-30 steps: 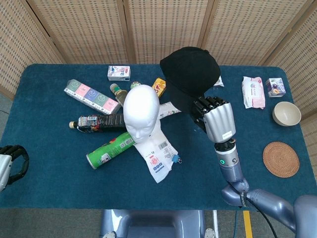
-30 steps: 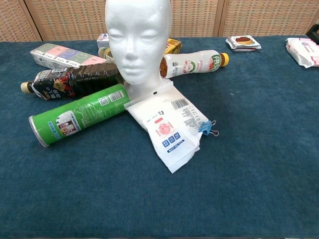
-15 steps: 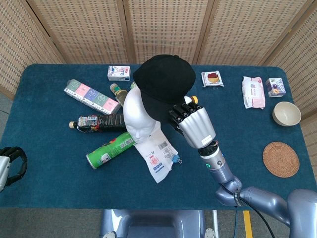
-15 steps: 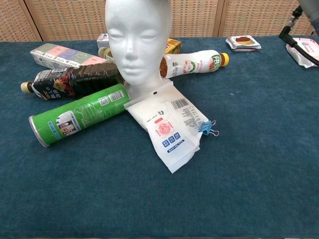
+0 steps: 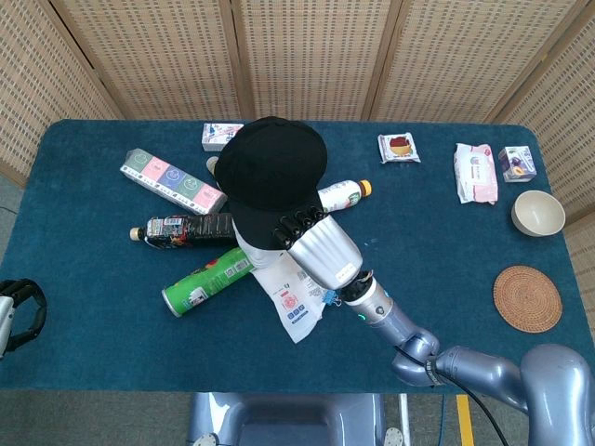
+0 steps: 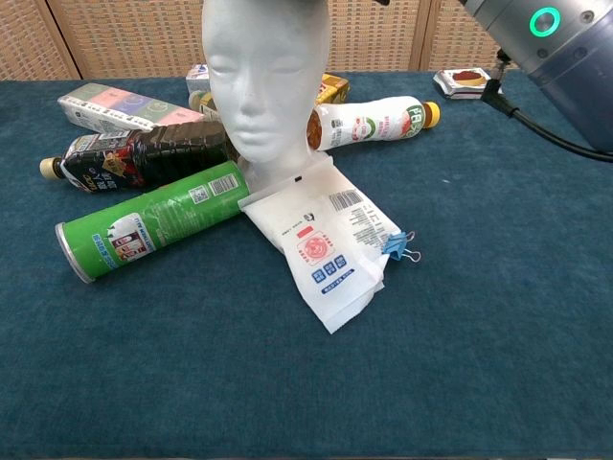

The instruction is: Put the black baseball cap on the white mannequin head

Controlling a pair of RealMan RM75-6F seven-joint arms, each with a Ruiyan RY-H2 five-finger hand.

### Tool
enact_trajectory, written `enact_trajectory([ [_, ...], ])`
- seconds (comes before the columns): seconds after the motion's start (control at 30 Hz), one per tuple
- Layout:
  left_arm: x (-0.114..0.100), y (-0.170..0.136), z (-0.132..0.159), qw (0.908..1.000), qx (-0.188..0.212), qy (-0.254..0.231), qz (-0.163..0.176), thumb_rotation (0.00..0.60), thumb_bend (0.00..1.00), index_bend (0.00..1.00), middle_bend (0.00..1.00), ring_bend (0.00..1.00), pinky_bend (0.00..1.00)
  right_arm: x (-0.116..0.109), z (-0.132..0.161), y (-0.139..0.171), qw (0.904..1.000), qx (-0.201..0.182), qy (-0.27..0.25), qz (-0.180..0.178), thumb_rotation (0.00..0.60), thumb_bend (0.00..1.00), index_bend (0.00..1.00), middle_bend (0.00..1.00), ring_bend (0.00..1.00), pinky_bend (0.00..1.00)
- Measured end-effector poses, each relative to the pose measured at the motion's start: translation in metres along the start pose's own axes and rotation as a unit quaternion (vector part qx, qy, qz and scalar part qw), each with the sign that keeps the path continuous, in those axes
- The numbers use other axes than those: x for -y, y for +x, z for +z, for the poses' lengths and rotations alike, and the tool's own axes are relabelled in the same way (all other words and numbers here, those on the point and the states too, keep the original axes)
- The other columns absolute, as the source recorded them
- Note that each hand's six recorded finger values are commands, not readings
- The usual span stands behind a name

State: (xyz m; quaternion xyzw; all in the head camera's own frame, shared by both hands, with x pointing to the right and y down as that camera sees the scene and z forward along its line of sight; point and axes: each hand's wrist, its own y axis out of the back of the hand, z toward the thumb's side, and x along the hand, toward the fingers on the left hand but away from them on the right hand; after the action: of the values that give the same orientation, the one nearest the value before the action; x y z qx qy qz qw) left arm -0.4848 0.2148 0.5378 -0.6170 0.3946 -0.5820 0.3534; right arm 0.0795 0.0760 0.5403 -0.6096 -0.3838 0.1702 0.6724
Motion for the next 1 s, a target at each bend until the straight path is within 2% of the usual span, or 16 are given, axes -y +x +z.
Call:
enact_trajectory([
  [0.27,0.005,-0.001,-0.003,1.0000,-0.004,-0.002,-0.007,0.600,0.31,0.58,0.42,0.35,0.36,0.008,0.006,-0.001,0.9997,-0.014,0.006,0.018,0.600,0.34,0.69,0.69,0.78,0.85],
  [0.73,0.013,-0.003,-0.004,0.9998,-0.005,-0.007,-0.017,0.600,0.31,0.58,0.42,0.35,0.36,0.007,0.027,0.008,0.9985,-0.047,0.004,0.027,0.600,0.34,0.69,0.69,0.78,0.85],
  [1.0,0.014,-0.005,-0.008,0.9997,-0.011,-0.009,-0.020,0.600,0.31,0.58,0.42,0.35,0.36,0.017,0.033,0.009,0.9971,-0.057,0.002,0.051,0.600,0.34,0.69,0.69,0.78,0.85],
])
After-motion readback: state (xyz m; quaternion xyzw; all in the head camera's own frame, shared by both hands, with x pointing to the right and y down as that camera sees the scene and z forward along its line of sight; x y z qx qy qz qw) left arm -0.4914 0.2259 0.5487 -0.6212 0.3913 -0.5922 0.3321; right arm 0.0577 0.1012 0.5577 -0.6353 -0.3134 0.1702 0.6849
